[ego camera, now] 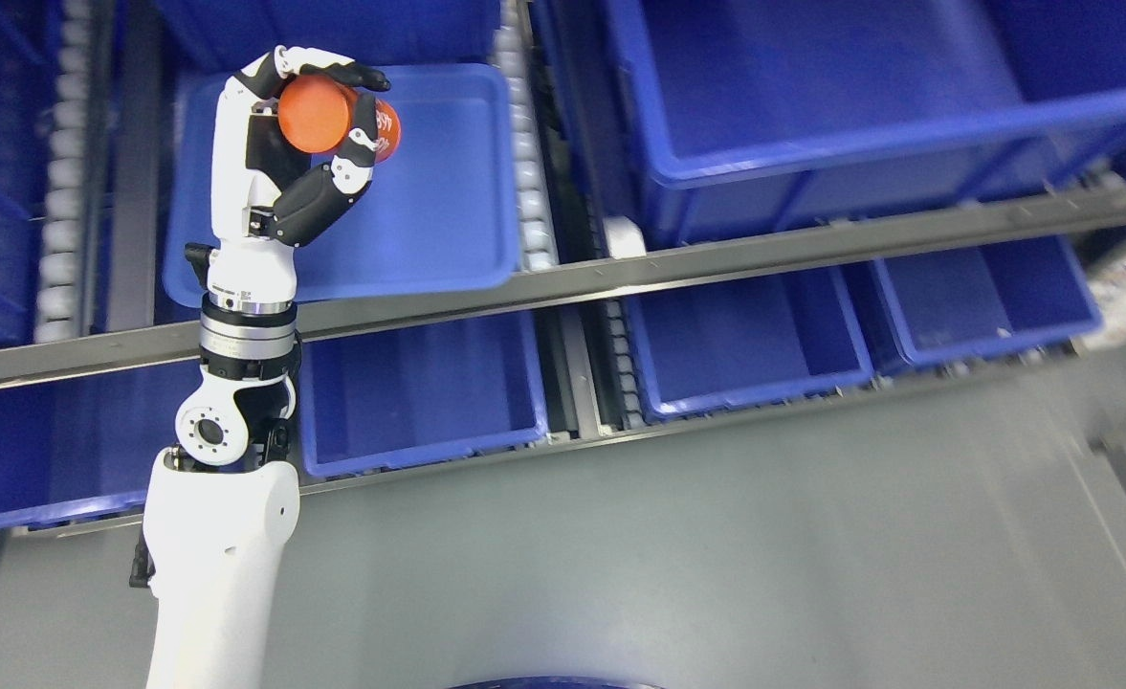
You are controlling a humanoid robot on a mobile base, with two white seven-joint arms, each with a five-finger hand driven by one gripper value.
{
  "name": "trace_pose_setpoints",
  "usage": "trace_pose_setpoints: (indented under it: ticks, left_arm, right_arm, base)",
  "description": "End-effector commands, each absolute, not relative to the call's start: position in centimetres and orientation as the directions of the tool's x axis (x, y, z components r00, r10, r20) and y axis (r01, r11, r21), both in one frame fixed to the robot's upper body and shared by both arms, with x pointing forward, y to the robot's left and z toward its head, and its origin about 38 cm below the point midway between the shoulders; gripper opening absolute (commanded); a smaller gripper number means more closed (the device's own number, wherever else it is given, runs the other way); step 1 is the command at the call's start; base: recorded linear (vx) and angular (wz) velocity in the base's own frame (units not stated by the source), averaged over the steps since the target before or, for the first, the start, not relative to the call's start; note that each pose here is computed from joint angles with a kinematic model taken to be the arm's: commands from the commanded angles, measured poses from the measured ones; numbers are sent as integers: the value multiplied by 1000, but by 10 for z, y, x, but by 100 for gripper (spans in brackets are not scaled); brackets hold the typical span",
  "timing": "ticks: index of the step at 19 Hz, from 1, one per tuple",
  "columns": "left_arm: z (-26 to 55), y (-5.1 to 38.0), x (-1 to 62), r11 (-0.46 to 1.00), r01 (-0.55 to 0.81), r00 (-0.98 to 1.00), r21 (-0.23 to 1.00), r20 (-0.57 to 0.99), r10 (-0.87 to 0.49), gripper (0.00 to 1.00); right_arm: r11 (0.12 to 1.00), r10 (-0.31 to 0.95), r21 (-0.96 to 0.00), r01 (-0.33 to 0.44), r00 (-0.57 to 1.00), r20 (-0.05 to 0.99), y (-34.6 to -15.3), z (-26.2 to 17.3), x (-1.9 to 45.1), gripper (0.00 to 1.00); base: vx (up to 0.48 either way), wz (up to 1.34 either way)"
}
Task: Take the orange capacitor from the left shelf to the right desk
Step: 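Lift the capacitor up out of the blue tray with the left hand, then carry the capacitor in the left hand while turning toward the steel table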
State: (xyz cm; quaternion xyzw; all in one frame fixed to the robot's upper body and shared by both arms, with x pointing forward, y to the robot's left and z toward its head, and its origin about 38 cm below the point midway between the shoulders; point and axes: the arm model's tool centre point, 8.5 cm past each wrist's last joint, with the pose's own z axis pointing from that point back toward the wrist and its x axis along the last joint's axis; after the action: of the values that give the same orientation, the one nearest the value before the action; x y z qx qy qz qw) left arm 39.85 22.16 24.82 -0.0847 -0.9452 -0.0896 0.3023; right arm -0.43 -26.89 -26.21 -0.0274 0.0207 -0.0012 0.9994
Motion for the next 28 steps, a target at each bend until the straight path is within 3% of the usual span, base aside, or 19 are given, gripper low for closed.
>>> trace_pose_setpoints:
  ticks: [1,12,28]
  left_arm:
    - [268,251,392,985,122,-863,126,503,43,2]
    - [281,248,394,983,124,-883,132,466,49,2]
    - [282,182,401,933,307,-844,186,507,176,2]
  right_arm:
    - [997,-7,-73,6,1000,-5,-280,-262,8,100]
    - [997,-7,-73,6,1000,-5,-280,-262,8,100]
    - [997,-7,-74,6,1000,-5,-280,-262,8,100]
  base:
    - [-264,-596]
    - [-169,-765]
    - [229,-751]
